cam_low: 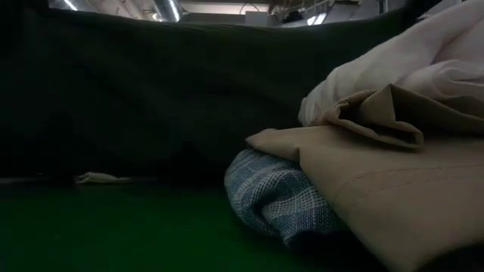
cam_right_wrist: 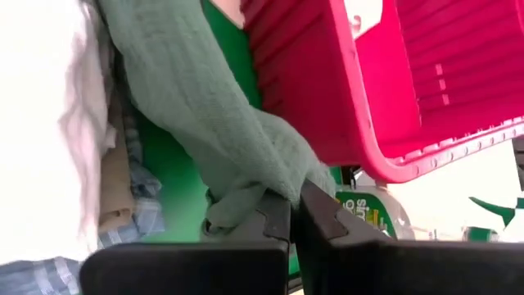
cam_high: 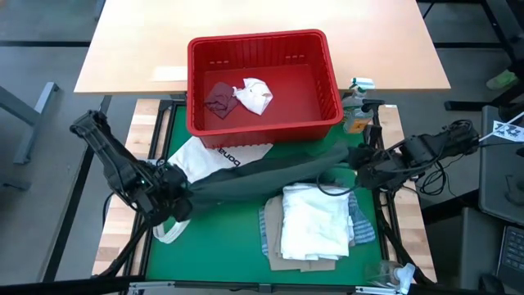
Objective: Fold Laundry from Bin
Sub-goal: Fold the green shirt
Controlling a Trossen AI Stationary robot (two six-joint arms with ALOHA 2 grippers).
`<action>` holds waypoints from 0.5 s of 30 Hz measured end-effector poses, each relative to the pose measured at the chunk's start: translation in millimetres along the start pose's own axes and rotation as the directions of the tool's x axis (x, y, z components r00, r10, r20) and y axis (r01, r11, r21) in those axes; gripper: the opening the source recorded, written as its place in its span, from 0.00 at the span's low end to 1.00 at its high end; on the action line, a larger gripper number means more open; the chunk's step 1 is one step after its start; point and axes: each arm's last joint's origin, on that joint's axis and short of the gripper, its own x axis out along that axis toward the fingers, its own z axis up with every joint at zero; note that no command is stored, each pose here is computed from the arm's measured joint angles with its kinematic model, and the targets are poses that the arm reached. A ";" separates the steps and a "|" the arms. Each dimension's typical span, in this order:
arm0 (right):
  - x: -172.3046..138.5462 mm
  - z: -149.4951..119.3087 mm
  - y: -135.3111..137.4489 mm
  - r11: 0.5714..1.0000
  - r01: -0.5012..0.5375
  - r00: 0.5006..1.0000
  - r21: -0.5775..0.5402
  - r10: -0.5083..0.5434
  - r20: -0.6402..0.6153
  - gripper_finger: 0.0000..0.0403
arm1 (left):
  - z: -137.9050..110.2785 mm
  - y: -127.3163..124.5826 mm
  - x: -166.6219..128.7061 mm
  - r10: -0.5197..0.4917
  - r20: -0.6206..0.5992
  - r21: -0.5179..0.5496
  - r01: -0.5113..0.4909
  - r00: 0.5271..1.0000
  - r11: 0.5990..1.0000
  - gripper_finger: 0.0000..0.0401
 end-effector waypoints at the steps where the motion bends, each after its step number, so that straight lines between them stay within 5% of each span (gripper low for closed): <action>1: -2.1 0.9 -1.4 1.000 -0.003 1.000 0.005 0.003 0.009 0.00 | 1.2 0.7 -2.1 -0.004 0.000 -0.002 0.004 1.000 1.000 0.00; 9: -27.4 7.1 -13.3 0.970 -0.231 0.972 0.074 0.227 0.055 0.00 | 12.9 -8.5 -29.5 -0.122 -0.084 0.006 0.123 0.989 0.992 0.00; 15: -29.1 4.2 -3.0 0.861 -0.503 0.861 0.075 0.507 -0.037 0.00 | -0.3 -22.5 -27.3 -0.147 -0.247 0.027 0.158 0.958 0.987 0.00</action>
